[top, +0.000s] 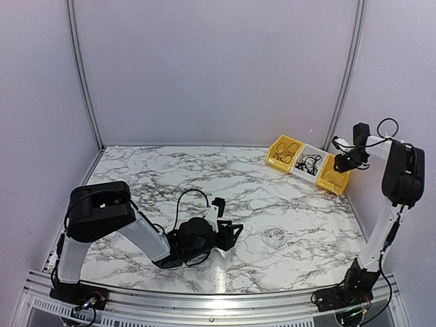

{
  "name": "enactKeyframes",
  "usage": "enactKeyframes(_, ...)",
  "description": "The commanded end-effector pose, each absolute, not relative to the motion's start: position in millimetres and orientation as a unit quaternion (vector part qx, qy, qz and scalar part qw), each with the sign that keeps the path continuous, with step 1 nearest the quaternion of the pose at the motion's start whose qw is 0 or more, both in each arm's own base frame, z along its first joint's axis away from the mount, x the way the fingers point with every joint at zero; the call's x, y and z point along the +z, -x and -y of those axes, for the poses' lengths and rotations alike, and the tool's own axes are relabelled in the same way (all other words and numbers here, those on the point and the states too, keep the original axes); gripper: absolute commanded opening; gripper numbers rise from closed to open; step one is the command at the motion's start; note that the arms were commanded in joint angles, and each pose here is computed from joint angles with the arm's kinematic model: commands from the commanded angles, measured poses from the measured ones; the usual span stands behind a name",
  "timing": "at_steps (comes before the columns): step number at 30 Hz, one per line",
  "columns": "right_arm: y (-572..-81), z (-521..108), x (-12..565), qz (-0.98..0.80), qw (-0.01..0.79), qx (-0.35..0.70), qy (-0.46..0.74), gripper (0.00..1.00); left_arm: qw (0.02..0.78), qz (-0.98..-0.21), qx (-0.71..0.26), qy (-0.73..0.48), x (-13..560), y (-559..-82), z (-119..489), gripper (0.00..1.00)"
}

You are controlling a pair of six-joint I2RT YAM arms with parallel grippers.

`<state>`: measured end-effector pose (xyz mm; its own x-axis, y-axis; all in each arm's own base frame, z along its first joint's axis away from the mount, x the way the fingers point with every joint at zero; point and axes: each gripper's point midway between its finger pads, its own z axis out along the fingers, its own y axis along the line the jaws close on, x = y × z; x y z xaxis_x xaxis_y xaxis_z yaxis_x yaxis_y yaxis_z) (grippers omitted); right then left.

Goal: Untangle the cables

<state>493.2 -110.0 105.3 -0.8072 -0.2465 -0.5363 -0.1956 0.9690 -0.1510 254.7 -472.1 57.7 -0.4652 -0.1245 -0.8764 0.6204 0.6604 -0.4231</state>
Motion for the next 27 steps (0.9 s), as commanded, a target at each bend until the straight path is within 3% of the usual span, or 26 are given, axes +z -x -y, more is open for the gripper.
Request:
enactKeyframes(1, -468, 105, 156, -0.936, 0.324, -0.059, 0.128, 0.39, 0.494, -0.764, -0.386, -0.154, 53, -254, 471, 0.51)
enactKeyframes(6, -436, 95, 142, -0.939, 0.311, -0.057, 0.139, 0.45, 0.494, -0.764, -0.387, -0.152, 51, -254, 470, 0.51)
enactKeyframes(16, -405, 80, 90, -0.954, 0.260, -0.016, 0.149, 0.46, 0.493, -0.764, -0.390, -0.148, 48, -252, 466, 0.51)
enactKeyframes(27, -416, 84, 64, -0.959, 0.251, -0.012, 0.132, 0.49, 0.491, -0.763, -0.392, -0.150, 46, -252, 468, 0.51)
